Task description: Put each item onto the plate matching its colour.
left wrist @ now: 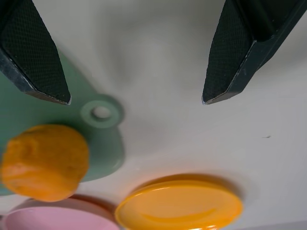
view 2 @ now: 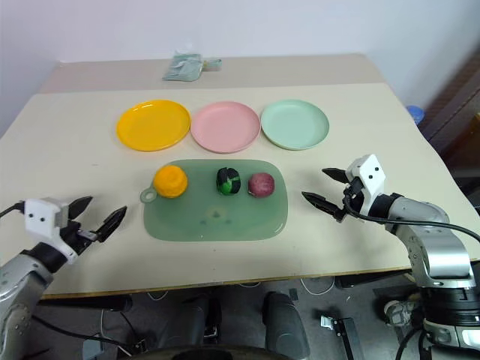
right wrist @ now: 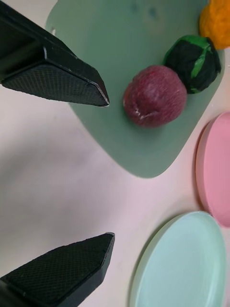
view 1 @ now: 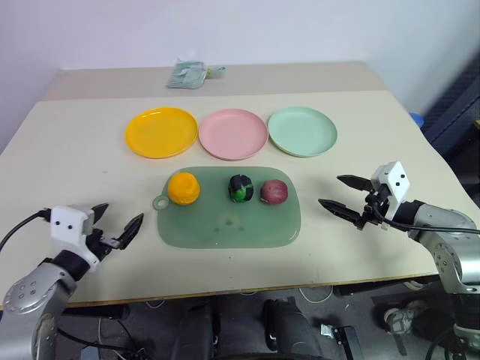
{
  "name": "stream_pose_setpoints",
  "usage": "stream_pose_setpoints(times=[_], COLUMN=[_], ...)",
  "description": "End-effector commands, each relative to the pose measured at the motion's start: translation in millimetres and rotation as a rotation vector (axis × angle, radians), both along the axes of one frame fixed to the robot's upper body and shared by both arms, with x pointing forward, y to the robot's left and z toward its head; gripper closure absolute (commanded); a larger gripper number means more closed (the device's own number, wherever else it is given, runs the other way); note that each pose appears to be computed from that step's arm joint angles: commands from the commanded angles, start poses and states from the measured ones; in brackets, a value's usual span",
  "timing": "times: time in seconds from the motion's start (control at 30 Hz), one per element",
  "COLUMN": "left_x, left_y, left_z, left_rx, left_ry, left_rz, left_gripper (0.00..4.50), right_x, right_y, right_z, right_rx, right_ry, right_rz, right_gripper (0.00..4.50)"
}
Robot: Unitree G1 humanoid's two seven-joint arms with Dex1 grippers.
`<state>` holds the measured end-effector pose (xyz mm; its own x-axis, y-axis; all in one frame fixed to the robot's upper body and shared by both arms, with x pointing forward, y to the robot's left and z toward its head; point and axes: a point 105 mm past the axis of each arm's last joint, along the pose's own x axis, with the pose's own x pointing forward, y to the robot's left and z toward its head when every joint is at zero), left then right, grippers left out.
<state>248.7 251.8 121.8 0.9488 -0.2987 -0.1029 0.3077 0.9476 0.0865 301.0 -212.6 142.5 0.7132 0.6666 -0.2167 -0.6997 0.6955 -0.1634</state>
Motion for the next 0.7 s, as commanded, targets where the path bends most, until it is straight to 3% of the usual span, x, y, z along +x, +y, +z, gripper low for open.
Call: stream_pose_setpoints(times=[0.03, 0.37, 0.7], left_x=[10.4, 56.4, 77.3], left_y=[-21.0, -61.7, -80.0], left_z=[9.3, 20.5, 8.3], left_rx=[0.012, 0.081, 0.094], left_ry=[-0.021, -0.056, 0.005], left_rz=[-0.105, -0.251, -0.296], left_gripper=[0.00, 0.00, 0.00], right_x=[-2.3, -26.7, -48.6], right_y=[9.1, 56.4, 102.0], right_z=[16.6, 25.6, 30.5], right_rx=[0.005, 0.088, 0.155], right_ry=[-0.056, -0.071, -0.082], right_rz=[0.024, 0.125, 0.210], right_gripper=[0.21, 0.21, 0.21])
